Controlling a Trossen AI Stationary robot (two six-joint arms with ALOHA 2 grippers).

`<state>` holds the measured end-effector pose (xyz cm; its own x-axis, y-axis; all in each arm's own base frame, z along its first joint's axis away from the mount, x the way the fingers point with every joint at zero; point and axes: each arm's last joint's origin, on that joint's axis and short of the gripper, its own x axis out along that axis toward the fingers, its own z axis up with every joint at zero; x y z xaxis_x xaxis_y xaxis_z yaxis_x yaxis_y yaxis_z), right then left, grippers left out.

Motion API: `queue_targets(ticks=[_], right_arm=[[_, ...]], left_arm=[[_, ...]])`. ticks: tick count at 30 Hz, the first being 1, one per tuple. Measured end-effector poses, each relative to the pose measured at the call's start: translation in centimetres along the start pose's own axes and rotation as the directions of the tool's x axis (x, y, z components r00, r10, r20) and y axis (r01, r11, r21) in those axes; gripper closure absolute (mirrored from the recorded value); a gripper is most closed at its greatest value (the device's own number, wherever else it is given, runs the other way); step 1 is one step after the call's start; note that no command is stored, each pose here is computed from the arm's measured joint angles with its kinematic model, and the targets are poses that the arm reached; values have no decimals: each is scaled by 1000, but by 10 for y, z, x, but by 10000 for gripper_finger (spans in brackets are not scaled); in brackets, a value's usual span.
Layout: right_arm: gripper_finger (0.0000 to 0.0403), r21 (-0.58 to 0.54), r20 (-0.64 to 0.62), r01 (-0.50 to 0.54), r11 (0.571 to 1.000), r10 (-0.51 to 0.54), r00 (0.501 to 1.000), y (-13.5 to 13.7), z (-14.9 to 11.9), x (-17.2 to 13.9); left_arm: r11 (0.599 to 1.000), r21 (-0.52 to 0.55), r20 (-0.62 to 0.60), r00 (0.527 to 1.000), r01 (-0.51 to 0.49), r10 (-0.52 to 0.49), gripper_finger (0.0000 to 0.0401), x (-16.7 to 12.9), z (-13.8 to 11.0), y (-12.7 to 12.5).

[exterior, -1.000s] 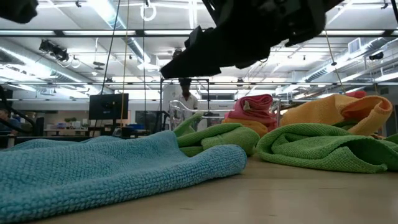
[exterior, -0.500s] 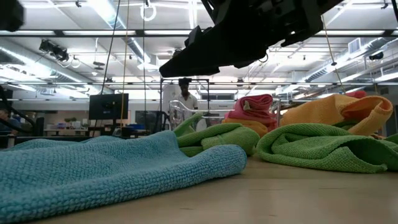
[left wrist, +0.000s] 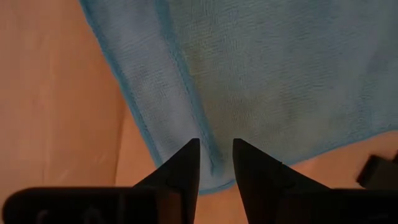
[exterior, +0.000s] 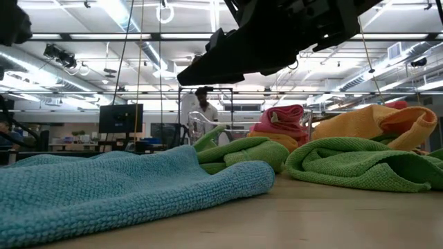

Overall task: Fold microfiber towels
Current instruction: Fold the blue microfiber cloth

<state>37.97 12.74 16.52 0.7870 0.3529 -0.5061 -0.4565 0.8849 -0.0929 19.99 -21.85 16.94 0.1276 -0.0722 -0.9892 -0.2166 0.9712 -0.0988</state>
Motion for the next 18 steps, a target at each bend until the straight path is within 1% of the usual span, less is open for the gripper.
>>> queue_targets(ticks=[5, 10, 15, 18], right_arm=[[214, -1, 2, -1, 1000, 1, 1000, 1, 0, 0], [214, -22, 8, -11, 1000, 11, 1000, 5, 2, 0], [214, -25, 8, -10, 1000, 11, 1000, 5, 2, 0], [214, -28, 11, -10, 1000, 11, 1000, 5, 2, 0]], left_arm=[[1000, -10, -25, 1000, 13, -13, 298, 7, 0, -3], [999, -34, -30, 999, 25, -26, 298, 7, -1, -5], [996, -74, -82, 995, 42, -48, 298, 7, -2, -5], [995, -93, -92, 995, 37, -46, 298, 7, -4, -5]])
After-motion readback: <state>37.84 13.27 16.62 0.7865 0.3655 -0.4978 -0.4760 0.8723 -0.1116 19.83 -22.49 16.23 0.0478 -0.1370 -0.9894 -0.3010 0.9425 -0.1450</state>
